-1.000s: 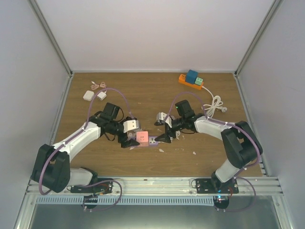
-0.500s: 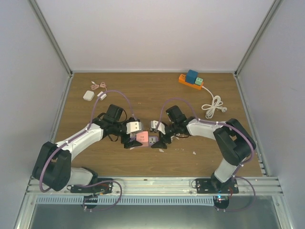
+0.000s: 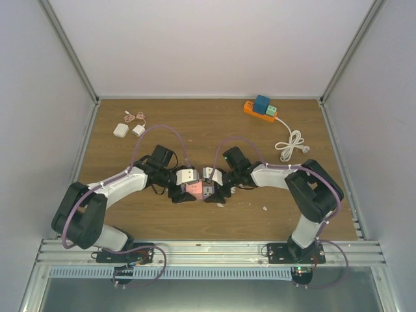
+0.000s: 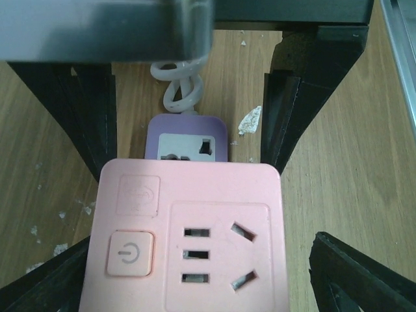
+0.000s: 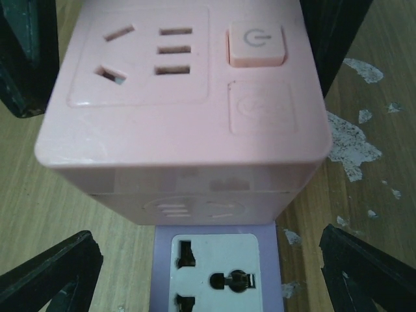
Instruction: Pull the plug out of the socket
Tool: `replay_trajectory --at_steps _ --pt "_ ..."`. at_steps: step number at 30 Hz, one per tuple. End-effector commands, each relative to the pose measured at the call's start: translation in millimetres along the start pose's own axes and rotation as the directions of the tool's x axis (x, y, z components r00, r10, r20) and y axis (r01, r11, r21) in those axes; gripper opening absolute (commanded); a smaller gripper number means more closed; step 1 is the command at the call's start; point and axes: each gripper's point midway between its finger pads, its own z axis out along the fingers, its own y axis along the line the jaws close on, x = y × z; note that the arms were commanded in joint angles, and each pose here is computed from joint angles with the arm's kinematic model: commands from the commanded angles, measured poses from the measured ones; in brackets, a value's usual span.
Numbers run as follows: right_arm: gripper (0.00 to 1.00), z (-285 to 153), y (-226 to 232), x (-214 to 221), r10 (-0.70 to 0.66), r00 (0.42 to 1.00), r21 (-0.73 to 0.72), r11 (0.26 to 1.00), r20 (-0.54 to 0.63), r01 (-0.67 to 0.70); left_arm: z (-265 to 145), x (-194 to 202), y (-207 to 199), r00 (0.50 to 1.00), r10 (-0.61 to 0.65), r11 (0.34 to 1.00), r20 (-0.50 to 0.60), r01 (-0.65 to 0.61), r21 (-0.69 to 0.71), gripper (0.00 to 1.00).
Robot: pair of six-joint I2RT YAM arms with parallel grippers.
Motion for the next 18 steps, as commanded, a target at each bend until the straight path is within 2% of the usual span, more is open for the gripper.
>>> replay_trajectory --at_steps 1,11,18 --pt "0.91 5 -5 1 -0.059 0.998 0.039 0.998 0.013 0.058 5 -6 4 0.999 0.032 0.999 0.025 -0.032 -0.003 0.82" --pt "0.81 13 -5 8 -0.113 0.993 0.051 0.992 0.023 0.112 6 2 -1 0.999 0.044 0.999 0.019 -0.044 -0.013 0.75" --pt "0.76 19 -3 13 -0.109 0.994 0.033 0.994 0.017 0.108 4 0 -4 0.998 0.058 0.998 0.032 -0.057 -0.023 0.77"
